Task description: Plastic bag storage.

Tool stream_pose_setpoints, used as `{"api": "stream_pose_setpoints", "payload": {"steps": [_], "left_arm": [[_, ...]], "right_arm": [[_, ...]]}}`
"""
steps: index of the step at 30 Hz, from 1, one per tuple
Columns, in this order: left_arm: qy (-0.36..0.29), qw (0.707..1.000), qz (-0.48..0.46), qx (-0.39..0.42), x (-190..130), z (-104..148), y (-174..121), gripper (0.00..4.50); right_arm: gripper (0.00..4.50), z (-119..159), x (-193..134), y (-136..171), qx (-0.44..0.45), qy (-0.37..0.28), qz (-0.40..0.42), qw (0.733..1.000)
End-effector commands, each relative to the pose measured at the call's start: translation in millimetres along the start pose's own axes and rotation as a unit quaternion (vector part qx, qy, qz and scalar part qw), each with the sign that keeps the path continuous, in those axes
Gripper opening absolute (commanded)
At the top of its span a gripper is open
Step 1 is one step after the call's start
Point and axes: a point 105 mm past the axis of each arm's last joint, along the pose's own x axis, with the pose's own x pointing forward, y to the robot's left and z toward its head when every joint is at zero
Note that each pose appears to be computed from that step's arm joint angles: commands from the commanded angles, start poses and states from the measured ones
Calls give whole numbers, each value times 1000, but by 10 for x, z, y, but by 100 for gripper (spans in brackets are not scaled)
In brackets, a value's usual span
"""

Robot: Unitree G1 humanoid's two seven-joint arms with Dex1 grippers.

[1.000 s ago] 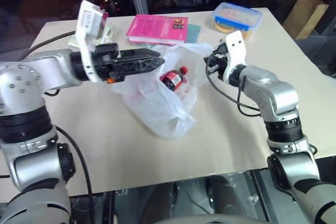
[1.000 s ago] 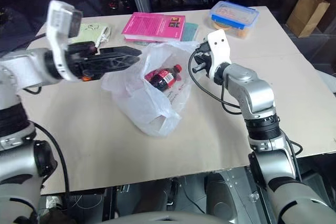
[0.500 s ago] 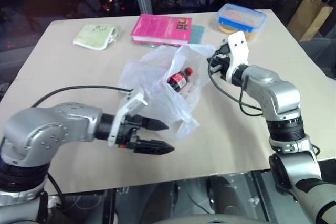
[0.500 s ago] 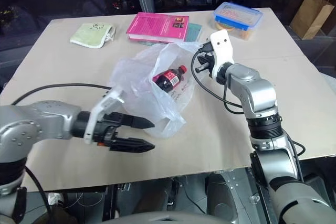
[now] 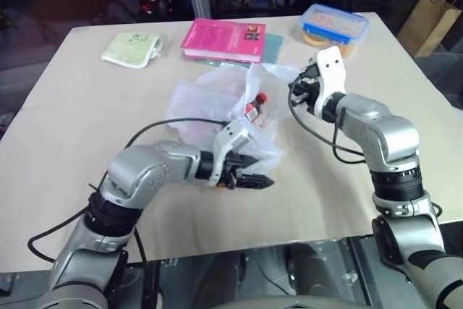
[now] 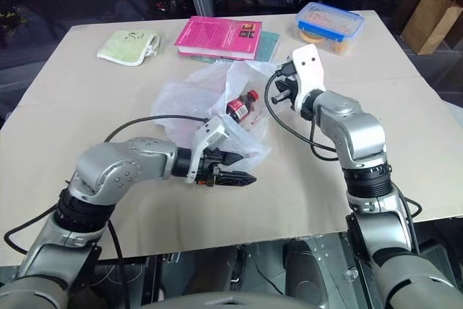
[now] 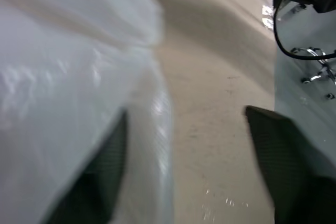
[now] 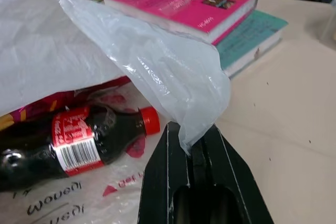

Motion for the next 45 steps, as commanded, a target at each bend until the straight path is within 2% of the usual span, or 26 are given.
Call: {"api": "stream_pose_setpoints", "payload": {"steps": [1, 3, 4, 7, 10, 12, 14, 17, 18, 21, 24, 28, 32, 35, 37, 39, 40, 41, 43, 45], "left_arm": [[-94, 994, -55, -10, -221, 320, -129, 129], [-157, 983, -89, -40, -441, 538, -174, 24], [-190, 974, -106, -56, -589, 662, -186, 11], [-277, 946, -143, -92, -1072, 1015, -171, 11], [-347, 921, -140, -104, -1453, 1282, -110, 11], [-463, 875, -115, -85, -1923, 1717, -10, 11], [-542, 831, -94, -84, -2266, 1994, 80, 11], [-636, 765, -45, -94, -2713, 2305, 274, 11], [-649, 754, -37, -95, -2788, 2361, 304, 11], [-645, 760, -19, -73, -2772, 2528, 319, 11], [-617, 785, -14, -57, -2583, 2587, 343, 11], [-537, 841, 0, -67, -2116, 2321, 439, 11], [-461, 881, 64, -82, -1669, 1800, 550, 11], [-397, 903, 147, -75, -1295, 1391, 647, 11], [-331, 914, 233, -9, -1036, 1063, 710, 11], [-255, 932, 249, 57, -810, 712, 676, 11], [-249, 932, 258, 55, -798, 553, 700, 4], [-241, 930, 269, 66, -809, 438, 707, 47], [-249, 922, 286, 77, -887, 364, 677, 78], [-255, 915, 301, 82, -990, 290, 616, 175]], "right_arm": [[0, 147, -70, -63, -7, -29, -11, 1000], [0, 182, -71, -97, 6, -37, -12, 999], [0, 227, -76, -121, 17, -45, -13, 999], [0, 440, -103, -199, 60, -82, -7, 995], [0, 720, -151, -261, 106, -129, 9, 986], [0, 1254, -245, -366, 170, -210, 32, 962], [0, 1598, -325, -412, 194, -254, 48, 946], [0, 2056, -498, -443, 191, -303, 65, 931], [0, 2155, -547, -451, 191, -313, 68, 928], [0, 2408, -757, -511, 171, -339, 60, 923], [0, 2444, -913, -585, 134, -342, 35, 930], [0, 1983, -1042, -624, 97, -277, 4, 956], [0, 1284, -1037, -473, 86, -193, -12, 977], [0, 741, -1056, -277, 40, -121, -17, 992], [0, 301, -1082, -97, 17, -59, -3, 998], [0, -148, -1120, -44, -35, 12, -18, 999], [26, -328, -1154, -44, -49, 31, -26, 998], [62, -450, -1192, -49, -53, 39, -31, 997], [121, -596, -1292, -75, -70, 55, -41, 995], [226, -651, -1423, -74, -82, 55, -44, 994]]}}
